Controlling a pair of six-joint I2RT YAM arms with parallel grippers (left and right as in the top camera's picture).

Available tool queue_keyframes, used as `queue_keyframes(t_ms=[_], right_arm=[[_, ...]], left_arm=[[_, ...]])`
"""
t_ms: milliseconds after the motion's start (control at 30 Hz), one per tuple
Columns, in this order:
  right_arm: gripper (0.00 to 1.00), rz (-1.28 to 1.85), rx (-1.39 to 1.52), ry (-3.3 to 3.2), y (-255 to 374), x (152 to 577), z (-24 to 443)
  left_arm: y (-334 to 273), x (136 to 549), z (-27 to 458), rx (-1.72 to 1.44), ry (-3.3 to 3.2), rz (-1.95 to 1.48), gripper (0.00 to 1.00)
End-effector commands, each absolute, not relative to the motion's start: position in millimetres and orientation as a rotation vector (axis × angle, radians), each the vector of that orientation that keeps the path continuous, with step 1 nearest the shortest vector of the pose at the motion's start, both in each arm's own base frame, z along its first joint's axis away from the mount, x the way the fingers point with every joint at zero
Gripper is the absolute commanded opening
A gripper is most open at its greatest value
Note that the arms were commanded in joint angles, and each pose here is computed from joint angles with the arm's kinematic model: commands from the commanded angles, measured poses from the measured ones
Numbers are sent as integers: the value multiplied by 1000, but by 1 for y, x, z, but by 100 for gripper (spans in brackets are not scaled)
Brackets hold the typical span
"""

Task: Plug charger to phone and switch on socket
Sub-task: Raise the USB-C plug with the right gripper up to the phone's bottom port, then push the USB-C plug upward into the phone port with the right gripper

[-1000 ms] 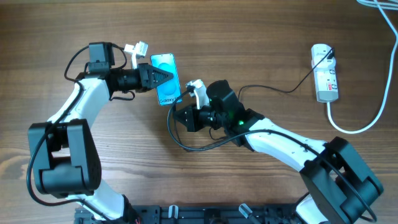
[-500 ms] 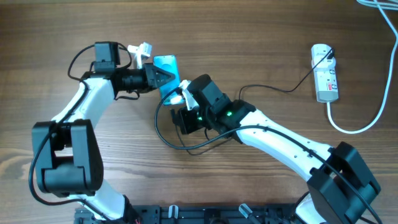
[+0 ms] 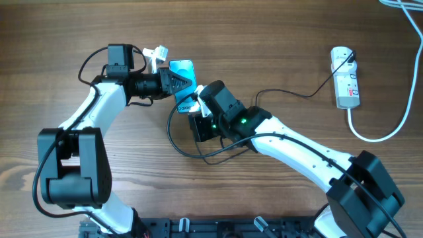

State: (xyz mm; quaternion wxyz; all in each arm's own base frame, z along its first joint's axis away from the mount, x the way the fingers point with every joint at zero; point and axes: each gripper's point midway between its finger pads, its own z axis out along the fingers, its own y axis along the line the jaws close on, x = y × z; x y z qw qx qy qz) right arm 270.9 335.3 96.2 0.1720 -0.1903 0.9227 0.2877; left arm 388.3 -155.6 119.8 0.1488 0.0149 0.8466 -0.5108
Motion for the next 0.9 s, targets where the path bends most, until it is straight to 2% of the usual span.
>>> queue_keyframes(t_ms=[0, 233, 700, 867], right_arm=[[4, 776, -542, 2602, 336, 278, 96], [4, 843, -560, 2577, 343, 277, 102], [4, 752, -346, 2646, 327, 288, 94], [4, 951, -572, 2590, 350, 269, 107]], left_arm=[[-160, 386, 133, 80, 2386, -1549, 4], [-161, 385, 135, 87, 2378, -1567, 4], [-161, 385, 135, 87, 2378, -1567, 4], [-161, 386, 136, 96, 2368, -1561, 4]])
